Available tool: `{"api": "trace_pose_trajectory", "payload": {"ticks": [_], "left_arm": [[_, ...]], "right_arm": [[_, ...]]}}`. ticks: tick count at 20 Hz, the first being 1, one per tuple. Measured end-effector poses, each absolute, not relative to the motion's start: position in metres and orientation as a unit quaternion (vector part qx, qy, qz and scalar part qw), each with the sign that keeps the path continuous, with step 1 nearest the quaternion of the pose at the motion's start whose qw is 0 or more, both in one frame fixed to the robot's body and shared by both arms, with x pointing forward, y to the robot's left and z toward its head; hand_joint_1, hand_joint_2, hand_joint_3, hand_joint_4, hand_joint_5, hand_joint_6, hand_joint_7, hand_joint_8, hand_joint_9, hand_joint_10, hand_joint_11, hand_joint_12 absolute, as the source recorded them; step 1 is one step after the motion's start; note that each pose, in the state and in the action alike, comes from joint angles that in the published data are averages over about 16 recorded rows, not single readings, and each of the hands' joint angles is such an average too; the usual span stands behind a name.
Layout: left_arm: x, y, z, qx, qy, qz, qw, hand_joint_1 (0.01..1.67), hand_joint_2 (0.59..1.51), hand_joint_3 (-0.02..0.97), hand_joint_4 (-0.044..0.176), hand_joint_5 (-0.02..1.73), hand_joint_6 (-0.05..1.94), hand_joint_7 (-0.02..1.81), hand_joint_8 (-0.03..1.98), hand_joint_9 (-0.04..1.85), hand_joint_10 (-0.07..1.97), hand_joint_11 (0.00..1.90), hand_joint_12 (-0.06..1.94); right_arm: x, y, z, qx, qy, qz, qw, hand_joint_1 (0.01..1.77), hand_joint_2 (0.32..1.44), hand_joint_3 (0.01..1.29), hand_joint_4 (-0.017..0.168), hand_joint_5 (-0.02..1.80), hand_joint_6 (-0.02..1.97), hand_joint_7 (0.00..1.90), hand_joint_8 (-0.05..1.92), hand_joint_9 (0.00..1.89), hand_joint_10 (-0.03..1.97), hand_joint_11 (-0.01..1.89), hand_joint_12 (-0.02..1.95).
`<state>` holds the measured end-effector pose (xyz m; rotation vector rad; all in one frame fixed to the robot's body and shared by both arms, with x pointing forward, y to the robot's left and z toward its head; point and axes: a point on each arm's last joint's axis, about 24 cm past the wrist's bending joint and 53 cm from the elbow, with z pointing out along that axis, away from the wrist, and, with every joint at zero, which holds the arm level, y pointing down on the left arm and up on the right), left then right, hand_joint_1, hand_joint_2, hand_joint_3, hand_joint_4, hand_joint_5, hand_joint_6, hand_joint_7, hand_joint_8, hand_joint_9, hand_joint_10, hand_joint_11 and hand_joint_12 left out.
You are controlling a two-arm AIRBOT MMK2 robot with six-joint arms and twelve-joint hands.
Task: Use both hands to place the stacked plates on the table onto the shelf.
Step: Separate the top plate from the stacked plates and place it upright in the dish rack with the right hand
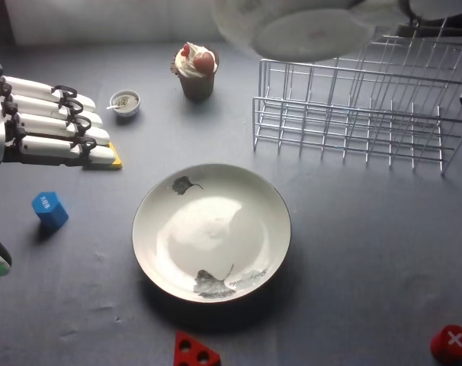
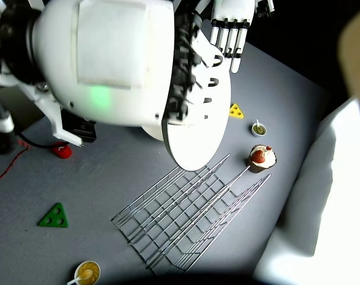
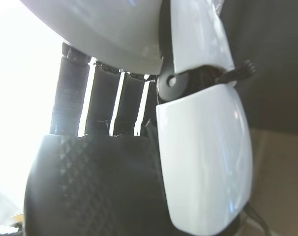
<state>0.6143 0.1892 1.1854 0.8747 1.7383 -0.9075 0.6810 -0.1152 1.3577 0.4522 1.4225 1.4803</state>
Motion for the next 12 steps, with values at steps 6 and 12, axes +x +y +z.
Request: {"api": "trace_pose_trajectory", "payload": {"ticks": [6,12], "left_arm": [[0.615,0.188,1.187,0.358,0.710,-0.372,0.478,0.13,0.915,0.001,0.002,0.10,0.01,0.13,0.01,0.14,0.00,0.14,0.02],[0.615,0.188,1.188,0.358,0.709,-0.373,0.480,0.13,0.915,0.001,0.002,0.09,0.01,0.13,0.01,0.14,0.00,0.14,0.02]], "right_arm": [[0.698,-0.138,1.354,0.237,0.578,0.620,0.475,1.49,0.93,0.01,-0.009,0.96,0.89,1.07,0.61,1.13,0.69,1.03,1.28],[0.710,-0.152,1.349,0.268,0.578,0.622,0.455,1.49,0.94,0.01,-0.009,0.95,0.88,1.07,0.61,1.13,0.68,1.03,1.27]]}}
